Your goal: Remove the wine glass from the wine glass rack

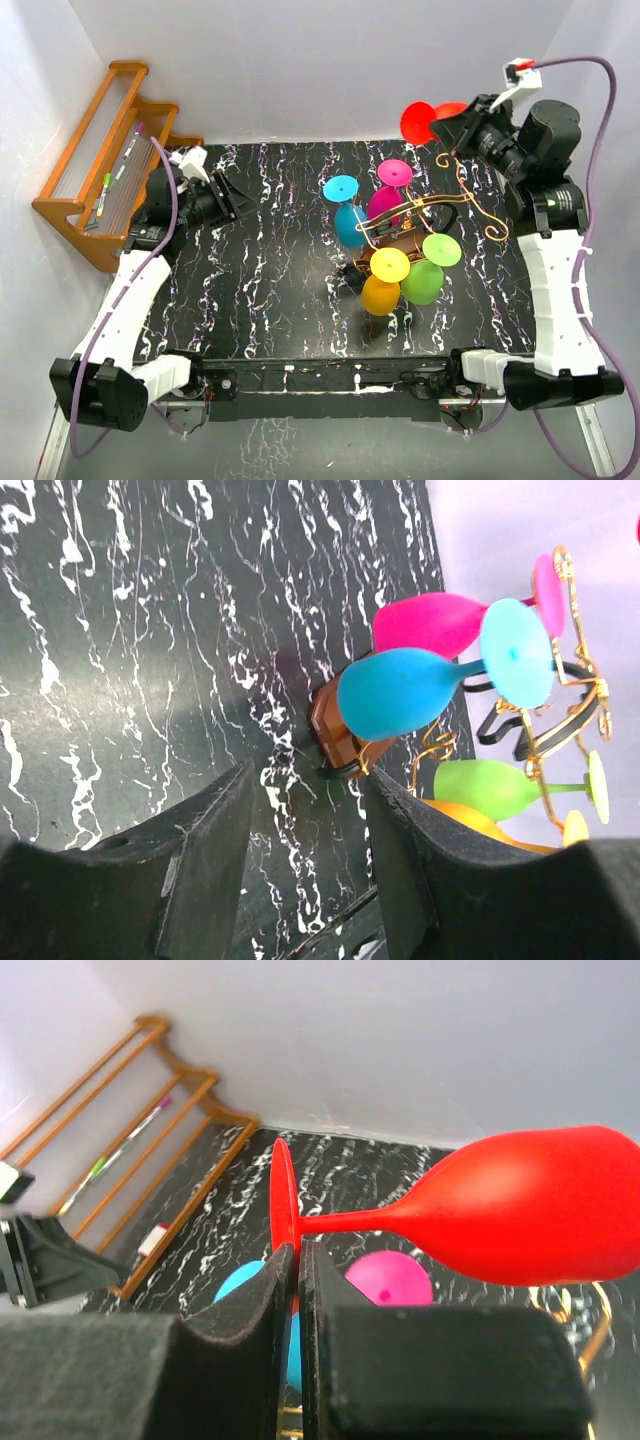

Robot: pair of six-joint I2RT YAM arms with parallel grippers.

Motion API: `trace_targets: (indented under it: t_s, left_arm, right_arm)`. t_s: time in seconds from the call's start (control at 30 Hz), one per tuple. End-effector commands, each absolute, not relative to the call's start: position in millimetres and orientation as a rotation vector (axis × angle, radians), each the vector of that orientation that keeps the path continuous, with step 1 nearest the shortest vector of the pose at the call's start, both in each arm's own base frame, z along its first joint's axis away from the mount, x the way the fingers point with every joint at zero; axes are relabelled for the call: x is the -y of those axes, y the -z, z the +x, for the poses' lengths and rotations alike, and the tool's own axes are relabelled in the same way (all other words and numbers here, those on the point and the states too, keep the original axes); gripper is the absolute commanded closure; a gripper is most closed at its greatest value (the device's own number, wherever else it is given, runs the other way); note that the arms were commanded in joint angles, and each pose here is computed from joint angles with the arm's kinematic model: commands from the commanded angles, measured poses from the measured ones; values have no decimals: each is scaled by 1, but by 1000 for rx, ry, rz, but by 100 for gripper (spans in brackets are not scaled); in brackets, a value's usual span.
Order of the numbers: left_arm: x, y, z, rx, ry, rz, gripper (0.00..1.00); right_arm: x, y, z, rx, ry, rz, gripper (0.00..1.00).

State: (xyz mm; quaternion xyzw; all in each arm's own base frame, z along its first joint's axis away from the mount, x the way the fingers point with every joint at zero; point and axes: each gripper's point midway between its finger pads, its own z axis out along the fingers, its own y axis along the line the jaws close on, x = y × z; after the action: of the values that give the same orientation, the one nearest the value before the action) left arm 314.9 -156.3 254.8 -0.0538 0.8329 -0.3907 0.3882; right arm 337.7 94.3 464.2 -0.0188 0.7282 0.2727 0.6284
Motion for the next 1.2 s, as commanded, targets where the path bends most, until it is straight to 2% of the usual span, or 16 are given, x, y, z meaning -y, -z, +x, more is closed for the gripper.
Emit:
trace_targets:
  t_s: [0.0,0.27,0.4,0.53,0.77,0.9,1.17]
  left_arm:
    - [136,-303,303,-2063,878,-211,54]
    - [119,-398,283,-1915,846,-310,54]
    - [106,-437,272,-1833,806,-376,54]
    - [108,-464,259,-1770,880,-406,54]
    - [122,-458,248,-1861,961,-391,54]
    - [127,-455,241,-1926,970,-358,53]
    - [145,-447,216,-2051,1083,-262,51]
  right_arm:
    - [-152,-538,318,-1378,-675,-421,92]
    - [-250,-518,311,-1343,-654,-700,92]
    - [-276,-500,281,-1273,-611,-829,92]
    - [-298,-472,252,-1239,-579,-922,92]
    - [-342,-419,193,-1170,-435,-1081,92]
    - [-344,-391,167,-1124,-263,-1108,92]
    - [-323,-338,156,-984,136,-1164,92]
